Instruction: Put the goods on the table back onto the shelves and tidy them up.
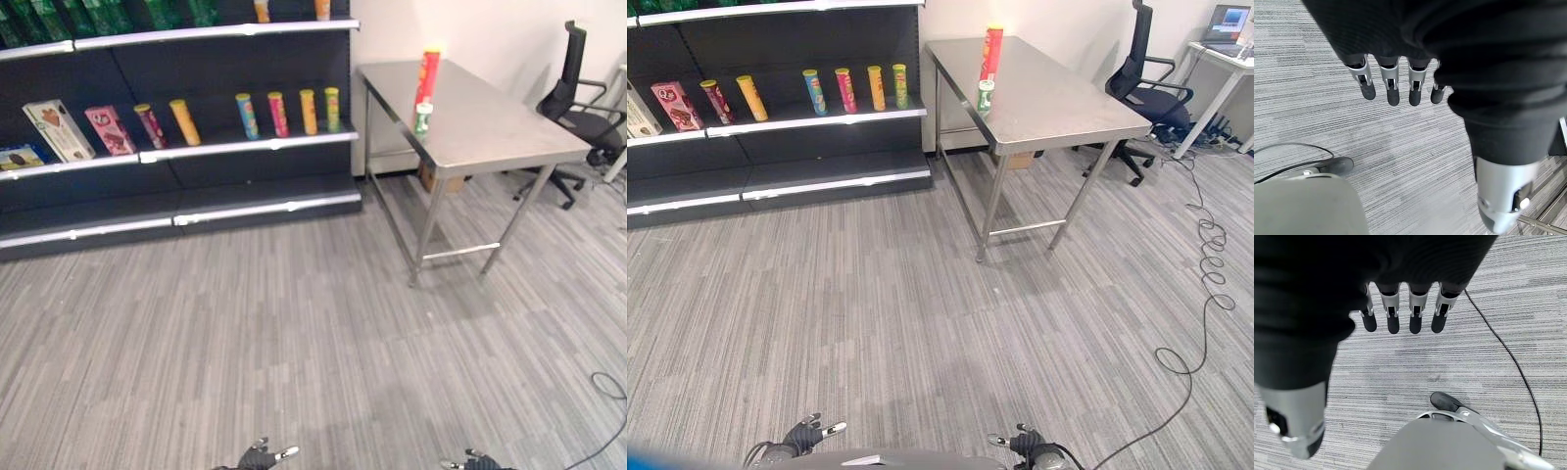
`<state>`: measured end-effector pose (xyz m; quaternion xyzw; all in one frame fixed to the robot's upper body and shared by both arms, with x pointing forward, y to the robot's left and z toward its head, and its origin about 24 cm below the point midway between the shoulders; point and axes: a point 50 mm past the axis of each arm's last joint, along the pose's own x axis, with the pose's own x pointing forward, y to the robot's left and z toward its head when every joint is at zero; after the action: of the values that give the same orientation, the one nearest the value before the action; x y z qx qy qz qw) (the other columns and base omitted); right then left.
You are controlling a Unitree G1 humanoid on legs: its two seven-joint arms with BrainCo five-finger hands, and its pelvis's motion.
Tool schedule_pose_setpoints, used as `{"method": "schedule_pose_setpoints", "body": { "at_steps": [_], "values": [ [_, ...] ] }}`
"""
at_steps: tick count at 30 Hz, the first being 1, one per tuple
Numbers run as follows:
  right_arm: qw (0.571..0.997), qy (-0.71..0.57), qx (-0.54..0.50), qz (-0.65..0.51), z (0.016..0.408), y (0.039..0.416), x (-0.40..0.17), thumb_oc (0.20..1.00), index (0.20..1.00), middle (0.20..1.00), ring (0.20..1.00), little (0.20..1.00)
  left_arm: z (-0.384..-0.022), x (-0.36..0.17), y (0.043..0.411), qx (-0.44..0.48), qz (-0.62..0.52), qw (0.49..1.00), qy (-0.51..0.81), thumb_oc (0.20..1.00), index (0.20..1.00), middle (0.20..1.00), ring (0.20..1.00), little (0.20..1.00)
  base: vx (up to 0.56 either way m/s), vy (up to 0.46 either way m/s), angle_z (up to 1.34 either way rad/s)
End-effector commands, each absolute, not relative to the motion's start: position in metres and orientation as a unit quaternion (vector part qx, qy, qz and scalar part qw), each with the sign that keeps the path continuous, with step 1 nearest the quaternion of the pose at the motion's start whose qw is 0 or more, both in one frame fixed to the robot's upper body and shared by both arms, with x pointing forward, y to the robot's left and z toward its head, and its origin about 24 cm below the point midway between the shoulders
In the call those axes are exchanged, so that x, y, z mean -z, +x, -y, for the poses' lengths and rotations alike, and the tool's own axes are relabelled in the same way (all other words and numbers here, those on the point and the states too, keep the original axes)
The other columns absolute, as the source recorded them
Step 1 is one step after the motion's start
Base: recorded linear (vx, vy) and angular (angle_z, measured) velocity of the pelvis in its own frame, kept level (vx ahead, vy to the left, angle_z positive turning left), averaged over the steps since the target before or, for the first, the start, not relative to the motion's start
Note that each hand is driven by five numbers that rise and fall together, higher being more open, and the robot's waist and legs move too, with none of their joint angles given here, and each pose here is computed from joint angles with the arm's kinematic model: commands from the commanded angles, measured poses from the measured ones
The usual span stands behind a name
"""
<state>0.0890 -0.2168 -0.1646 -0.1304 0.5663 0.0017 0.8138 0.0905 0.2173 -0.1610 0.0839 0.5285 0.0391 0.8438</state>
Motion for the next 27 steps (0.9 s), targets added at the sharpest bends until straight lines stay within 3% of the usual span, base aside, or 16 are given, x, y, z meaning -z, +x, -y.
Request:
{"method": "schedule_pose_setpoints", "body": {
  "at_steps": [1, 18, 27],
  "values": [
    [0.828, -0.159, -0.011, -0.537, 0.224, 0.116, 0.157, 1.000, 1.000, 1.000, 1.000, 1.000, -0.209, 0.156, 0.117, -0.036, -0.496, 0.865, 0.074, 1.000, 1.000, 1.000, 1.000, 1.000, 0.00, 0.000, 0.00],
    [0.827, -0.176, -0.030, -0.533, 0.221, 0.123, 0.156, 1.000, 1.000, 1.000, 1.000, 1.000, -0.211, 0.157, 0.114, -0.015, -0.505, 0.857, 0.098, 1.000, 1.000, 1.000, 1.000, 1.000, 0.00, 0.043, 0.00],
    [0.834, -0.175, -0.027, -0.523, 0.224, 0.129, 0.153, 1.000, 1.000, 1.000, 1.000, 1.000, -0.221, 0.153, 0.121, -0.020, -0.497, 0.861, 0.111, 1.000, 1.000, 1.000, 1.000, 1.000, 0.00, 0.211, -0.05]
  ]
}}
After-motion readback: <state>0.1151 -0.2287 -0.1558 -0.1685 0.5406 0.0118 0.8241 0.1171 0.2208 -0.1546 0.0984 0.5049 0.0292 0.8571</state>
